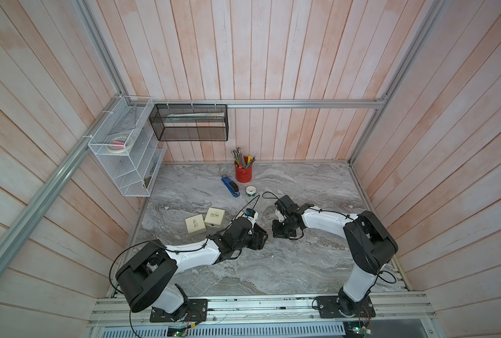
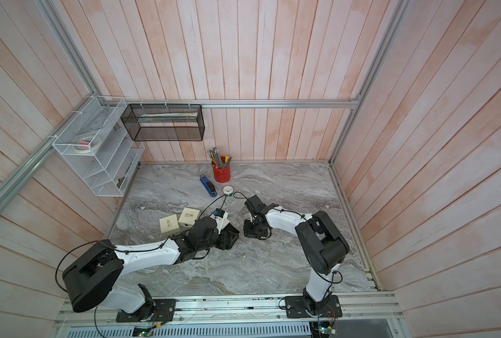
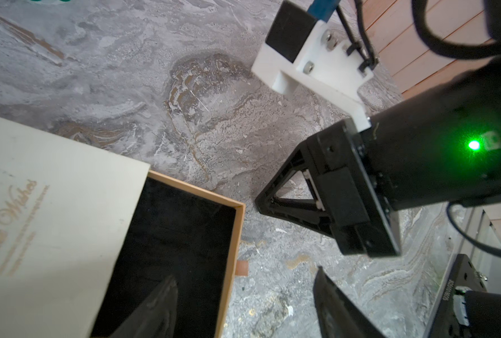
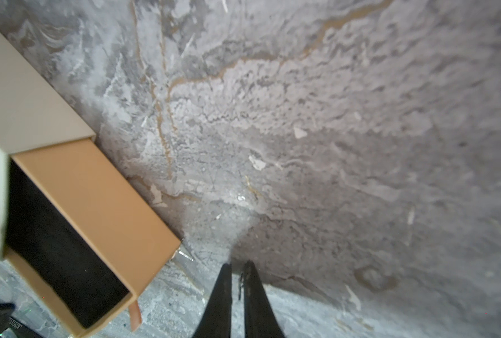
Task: Place the earrings into the drawer-style jewelry box
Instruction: Pick up the earring from the center of the board.
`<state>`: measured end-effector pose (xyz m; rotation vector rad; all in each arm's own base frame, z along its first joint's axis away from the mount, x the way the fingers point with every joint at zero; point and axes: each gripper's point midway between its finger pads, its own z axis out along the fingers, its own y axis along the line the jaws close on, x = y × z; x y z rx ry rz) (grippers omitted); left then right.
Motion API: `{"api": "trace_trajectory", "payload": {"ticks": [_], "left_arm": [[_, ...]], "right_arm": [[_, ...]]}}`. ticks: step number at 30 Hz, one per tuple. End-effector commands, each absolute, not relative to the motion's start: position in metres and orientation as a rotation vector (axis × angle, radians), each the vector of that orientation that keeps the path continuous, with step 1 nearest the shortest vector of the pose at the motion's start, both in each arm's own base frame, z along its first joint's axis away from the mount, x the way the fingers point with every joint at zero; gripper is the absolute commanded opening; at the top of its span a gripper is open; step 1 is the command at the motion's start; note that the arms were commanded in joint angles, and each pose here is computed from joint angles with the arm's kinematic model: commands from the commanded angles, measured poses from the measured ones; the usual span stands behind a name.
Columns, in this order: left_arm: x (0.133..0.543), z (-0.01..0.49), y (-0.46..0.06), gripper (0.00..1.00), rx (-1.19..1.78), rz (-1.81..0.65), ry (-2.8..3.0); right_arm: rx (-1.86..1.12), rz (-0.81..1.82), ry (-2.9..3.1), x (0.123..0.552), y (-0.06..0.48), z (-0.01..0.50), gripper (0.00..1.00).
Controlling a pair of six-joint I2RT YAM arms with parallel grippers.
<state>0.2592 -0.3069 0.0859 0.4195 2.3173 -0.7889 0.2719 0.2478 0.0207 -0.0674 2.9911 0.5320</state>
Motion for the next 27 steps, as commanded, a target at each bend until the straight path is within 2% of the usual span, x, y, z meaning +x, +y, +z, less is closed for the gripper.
{"api": "trace_trajectory", "payload": {"ticks": [1,19,27], "left_arm": [[0.263,0.091,-0.309,0.74,0.432,-0.771,2.3],[0.268,0.097,-0.311,0.74,0.427,-0.764,2.277],[0.272,0.103,-0.311,0.74,0.417,-0.758,2.263]], "right_arm": [[-0.086,0.455,3.036,0.265,0.242,0.01,0.1],[-0.082,0.48,3.002,0.269,0.248,0.033,0.0],[-0.059,0.512,2.96,0.271,0.249,0.049,0.0]]}}
